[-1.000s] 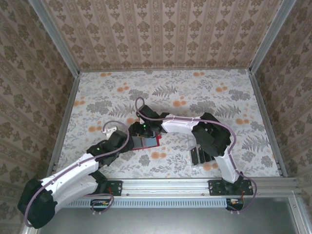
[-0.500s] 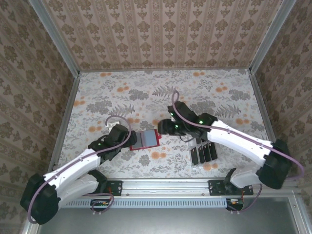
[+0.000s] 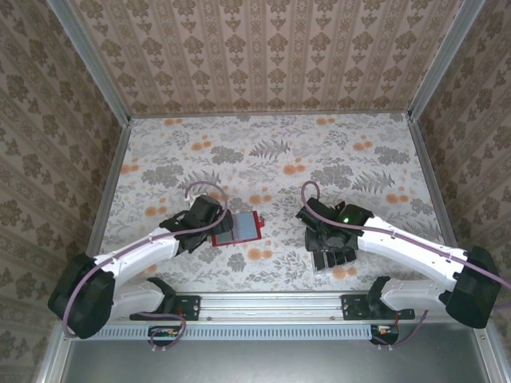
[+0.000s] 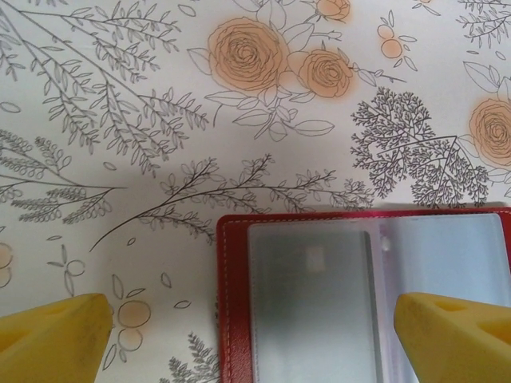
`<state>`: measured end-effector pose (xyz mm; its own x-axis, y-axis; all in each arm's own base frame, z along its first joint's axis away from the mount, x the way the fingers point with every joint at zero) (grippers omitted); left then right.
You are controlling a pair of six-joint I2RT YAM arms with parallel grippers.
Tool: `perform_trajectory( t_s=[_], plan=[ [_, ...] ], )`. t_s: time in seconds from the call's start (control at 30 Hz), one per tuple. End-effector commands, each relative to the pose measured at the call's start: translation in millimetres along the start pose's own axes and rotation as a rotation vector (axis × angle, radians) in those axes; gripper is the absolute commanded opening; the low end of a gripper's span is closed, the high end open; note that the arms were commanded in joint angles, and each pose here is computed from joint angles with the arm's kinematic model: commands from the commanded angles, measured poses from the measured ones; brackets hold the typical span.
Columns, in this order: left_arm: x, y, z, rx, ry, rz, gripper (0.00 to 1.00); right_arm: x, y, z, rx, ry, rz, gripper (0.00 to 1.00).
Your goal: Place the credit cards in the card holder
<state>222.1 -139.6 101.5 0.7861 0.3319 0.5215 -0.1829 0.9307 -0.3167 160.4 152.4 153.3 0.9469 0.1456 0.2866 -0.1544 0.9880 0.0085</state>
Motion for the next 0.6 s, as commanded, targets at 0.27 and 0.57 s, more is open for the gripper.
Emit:
perform_trajectory(
  t_s=[0.27, 0.57],
  plan=[
    [11, -14, 1, -0.055, -0.028, 0.007, 1.0, -11, -4, -21, -0.127, 0.099, 0.054, 0.37],
    [10, -10, 4, -0.062, -0.039, 0.018, 1.0, -20, -1, -39, -0.154, 0.15, 0.073, 0.38]
  ],
)
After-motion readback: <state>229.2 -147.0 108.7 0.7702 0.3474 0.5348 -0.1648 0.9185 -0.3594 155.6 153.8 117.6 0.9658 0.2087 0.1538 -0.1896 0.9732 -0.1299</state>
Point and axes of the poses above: each hand's point on the last joint's axis, 136 mm out from that joint toward the fingers, its own z axis back along the fingers, its own y axis along the line the jaws close on, x = y × z, the point moved 5 cm from there along z, back along the fingers, and after that the axes turned 9 degrees about z, right-handed, at the moved point
